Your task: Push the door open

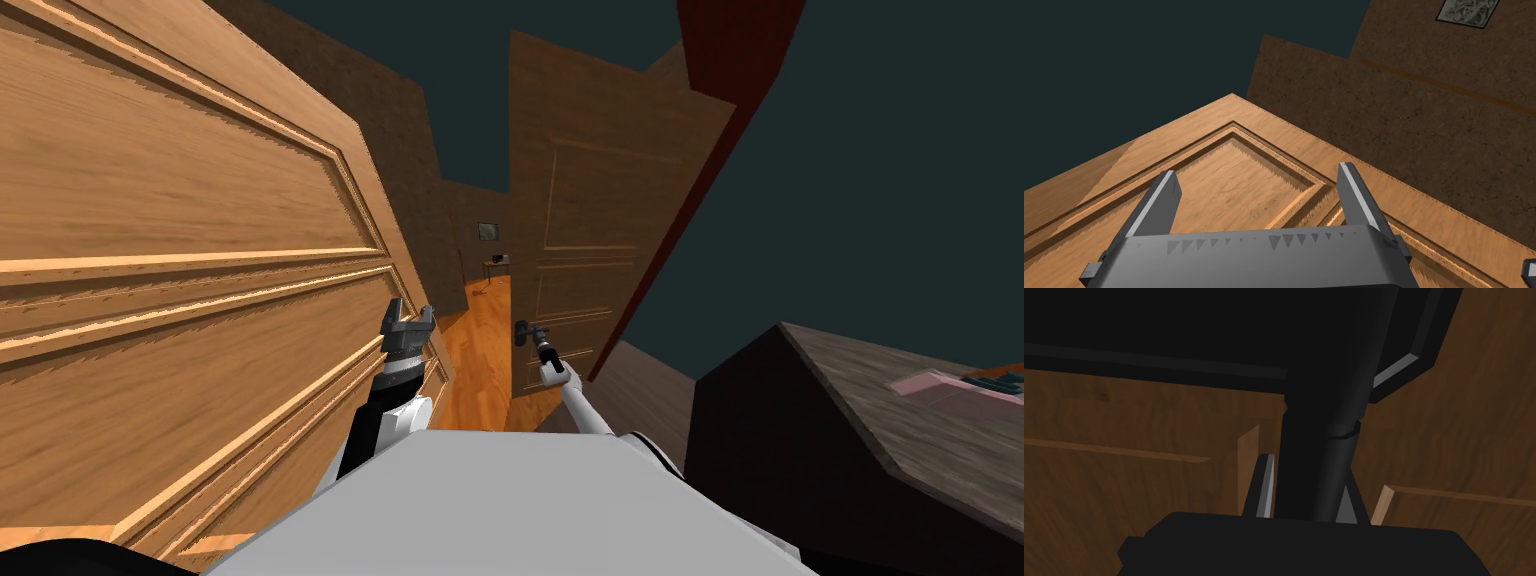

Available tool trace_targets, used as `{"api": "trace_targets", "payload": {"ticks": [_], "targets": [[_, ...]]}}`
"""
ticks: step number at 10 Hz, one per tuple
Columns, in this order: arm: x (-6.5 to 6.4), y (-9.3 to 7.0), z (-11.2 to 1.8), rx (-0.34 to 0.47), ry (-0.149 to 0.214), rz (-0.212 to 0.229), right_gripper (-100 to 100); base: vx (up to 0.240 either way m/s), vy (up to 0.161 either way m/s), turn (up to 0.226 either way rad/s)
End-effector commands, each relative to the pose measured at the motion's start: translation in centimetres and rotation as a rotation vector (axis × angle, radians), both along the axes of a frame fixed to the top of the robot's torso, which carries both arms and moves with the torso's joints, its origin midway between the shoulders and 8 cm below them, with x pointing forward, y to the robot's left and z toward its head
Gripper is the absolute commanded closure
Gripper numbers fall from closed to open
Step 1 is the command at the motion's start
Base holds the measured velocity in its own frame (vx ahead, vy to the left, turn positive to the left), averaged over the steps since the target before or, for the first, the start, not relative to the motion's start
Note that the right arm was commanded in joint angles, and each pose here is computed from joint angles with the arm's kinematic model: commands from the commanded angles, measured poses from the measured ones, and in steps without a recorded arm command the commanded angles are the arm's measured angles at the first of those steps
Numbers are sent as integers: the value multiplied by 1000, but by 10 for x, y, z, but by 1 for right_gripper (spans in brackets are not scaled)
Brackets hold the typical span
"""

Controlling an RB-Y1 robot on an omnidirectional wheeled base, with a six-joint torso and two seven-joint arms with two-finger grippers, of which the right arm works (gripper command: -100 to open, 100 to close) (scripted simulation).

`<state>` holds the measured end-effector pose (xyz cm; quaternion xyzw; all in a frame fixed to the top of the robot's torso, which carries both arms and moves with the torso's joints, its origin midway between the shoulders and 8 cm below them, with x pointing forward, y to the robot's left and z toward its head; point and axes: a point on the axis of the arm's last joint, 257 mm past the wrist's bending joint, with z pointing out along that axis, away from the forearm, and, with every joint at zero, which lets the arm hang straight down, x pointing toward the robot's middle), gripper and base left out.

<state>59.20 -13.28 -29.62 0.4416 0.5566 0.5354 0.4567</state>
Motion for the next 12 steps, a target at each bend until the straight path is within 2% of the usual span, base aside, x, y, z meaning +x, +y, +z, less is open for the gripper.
{"api": "trace_targets", "payload": {"ticks": [1, 2, 3, 4, 9, 12], "targets": [[7, -14, 4, -4, -13, -20, 100, 80, 90, -36], [8, -21, 4, 0, -12, -37, 100, 104, 104, -50], [8, -21, 4, 0, -12, -37, 100, 79, 87, -33], [10, -30, 4, 7, -11, -60, 100, 128, 130, -70], [12, -43, 4, 26, -7, -100, 100, 123, 157, -89], [11, -51, 1, 29, -1, -117, 100, 98, 101, -55]]}}
